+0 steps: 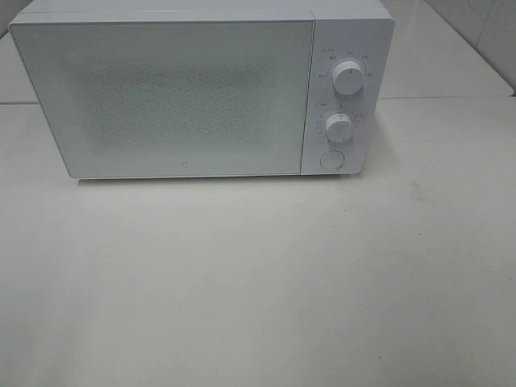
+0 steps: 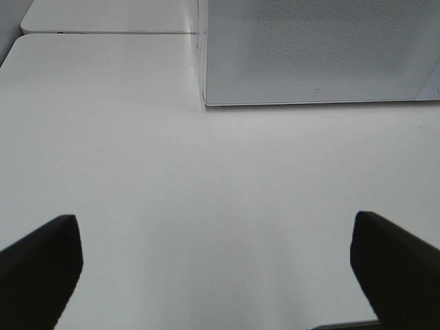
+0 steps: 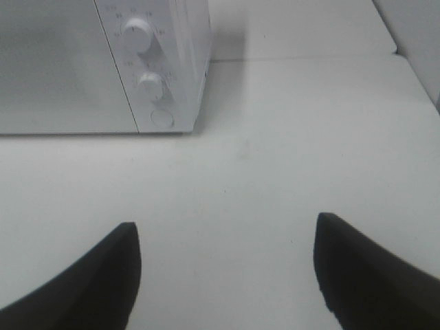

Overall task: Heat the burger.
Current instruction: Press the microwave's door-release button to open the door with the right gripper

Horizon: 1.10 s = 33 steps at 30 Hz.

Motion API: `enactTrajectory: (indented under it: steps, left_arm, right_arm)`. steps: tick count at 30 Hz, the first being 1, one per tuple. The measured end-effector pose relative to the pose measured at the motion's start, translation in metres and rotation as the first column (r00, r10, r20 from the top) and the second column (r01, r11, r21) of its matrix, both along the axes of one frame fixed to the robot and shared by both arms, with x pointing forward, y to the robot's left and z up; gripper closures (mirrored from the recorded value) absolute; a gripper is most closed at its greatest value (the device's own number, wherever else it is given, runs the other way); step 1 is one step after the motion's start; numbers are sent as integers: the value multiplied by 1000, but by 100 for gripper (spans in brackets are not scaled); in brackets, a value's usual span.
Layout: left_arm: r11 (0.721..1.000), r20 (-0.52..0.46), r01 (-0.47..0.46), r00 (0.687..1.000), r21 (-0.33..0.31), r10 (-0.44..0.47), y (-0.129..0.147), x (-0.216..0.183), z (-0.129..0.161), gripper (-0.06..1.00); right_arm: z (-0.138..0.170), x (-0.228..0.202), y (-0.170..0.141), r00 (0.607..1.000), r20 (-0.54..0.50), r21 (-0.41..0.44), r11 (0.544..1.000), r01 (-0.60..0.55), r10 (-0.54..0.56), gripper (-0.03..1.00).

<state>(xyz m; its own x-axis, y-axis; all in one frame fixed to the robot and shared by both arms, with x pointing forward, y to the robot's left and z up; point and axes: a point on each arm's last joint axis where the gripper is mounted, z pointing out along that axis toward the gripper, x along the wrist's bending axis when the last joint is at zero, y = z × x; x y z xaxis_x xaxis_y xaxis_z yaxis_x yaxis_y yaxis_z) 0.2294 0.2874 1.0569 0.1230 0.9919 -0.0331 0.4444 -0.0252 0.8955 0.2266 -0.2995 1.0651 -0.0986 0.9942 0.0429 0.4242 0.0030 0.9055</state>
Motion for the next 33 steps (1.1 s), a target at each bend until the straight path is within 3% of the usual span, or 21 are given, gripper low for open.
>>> enactTrajectory:
  steps: [2, 15, 33]
  left_arm:
    - [1000, 0, 0, 1000, 0, 0, 0, 0, 0, -3]
    - [1000, 0, 0, 1000, 0, 0, 0, 0, 0, -3]
    - [1000, 0, 0, 1000, 0, 0, 0, 0, 0, -3]
  right_arm:
    - [10, 4, 0, 999, 41, 5, 1000, 0, 0, 27]
    - [27, 55, 6, 999, 55, 7, 1000, 1, -2, 27]
    - [19, 137, 15, 1000, -28, -3, 1000, 3, -3, 27]
